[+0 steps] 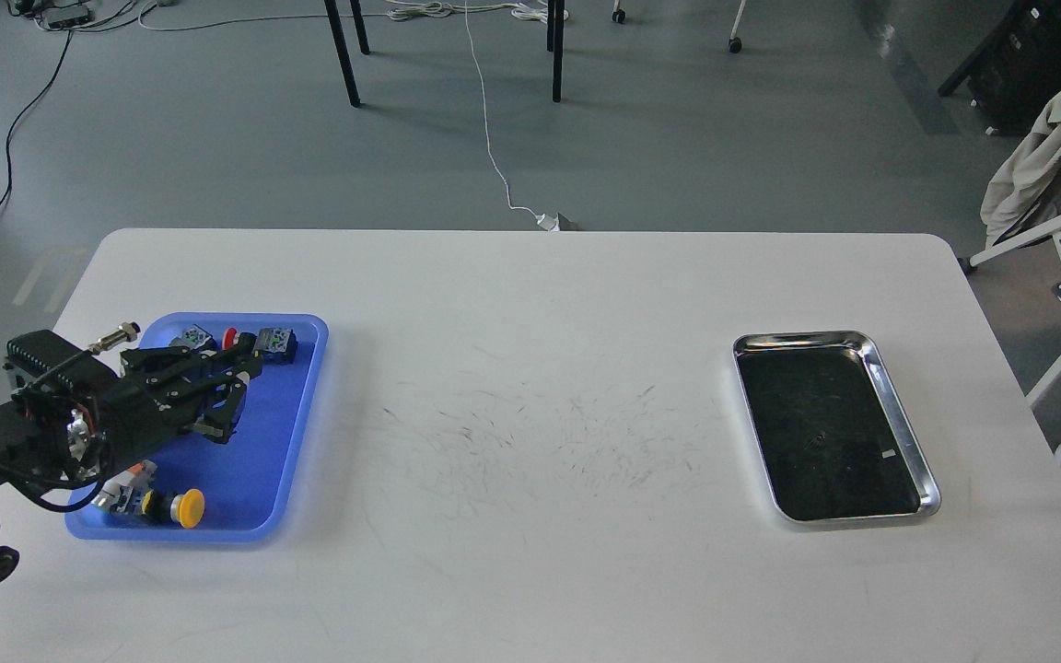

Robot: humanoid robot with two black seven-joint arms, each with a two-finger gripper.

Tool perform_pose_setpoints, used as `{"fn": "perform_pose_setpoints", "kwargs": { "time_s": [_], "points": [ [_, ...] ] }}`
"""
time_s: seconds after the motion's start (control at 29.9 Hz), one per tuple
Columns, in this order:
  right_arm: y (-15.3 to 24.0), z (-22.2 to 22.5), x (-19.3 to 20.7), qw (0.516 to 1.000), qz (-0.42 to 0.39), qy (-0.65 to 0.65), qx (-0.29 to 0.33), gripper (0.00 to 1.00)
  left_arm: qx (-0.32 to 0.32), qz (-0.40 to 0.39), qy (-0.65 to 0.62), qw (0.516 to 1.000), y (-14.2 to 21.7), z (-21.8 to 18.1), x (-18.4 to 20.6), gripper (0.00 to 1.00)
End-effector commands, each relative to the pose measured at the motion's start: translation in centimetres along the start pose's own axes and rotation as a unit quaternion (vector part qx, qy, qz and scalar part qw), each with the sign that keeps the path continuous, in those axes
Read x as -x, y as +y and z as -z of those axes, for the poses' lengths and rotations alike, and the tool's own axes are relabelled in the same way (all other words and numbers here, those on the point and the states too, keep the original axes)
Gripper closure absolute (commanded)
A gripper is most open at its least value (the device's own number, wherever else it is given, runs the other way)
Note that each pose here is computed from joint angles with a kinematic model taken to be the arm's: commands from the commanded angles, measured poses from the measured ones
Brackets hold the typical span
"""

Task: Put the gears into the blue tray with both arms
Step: 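Carry the black part with the left gripper over the blue tray, then release the black part into the blue tray and lift the left gripper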

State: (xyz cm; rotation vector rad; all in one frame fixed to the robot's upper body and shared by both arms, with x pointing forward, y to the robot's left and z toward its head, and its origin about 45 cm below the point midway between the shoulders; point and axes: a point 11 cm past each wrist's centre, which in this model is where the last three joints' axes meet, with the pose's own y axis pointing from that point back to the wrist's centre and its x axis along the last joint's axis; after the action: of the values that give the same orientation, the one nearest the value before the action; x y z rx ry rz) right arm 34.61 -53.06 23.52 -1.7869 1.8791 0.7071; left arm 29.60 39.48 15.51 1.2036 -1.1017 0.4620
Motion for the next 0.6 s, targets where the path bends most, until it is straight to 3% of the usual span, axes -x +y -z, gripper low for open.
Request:
{"fn": "perform_pose_setpoints", "kwargs": {
  "time_s": [0.0, 0.57],
  "points": [
    [0.0, 0.1, 0.0, 1.000, 0.000, 0.001, 0.000, 0.04, -0.013, 0.004, 0.009, 1.000, -0.5, 0.5, 1.5, 0.90],
    [0.0, 0.1, 0.0, 1.000, 0.000, 0.002, -0.001, 0.04, -0.019, 0.018, 0.044, 0.999, -3.7, -0.5, 4.8, 0.87]
  ]
}}
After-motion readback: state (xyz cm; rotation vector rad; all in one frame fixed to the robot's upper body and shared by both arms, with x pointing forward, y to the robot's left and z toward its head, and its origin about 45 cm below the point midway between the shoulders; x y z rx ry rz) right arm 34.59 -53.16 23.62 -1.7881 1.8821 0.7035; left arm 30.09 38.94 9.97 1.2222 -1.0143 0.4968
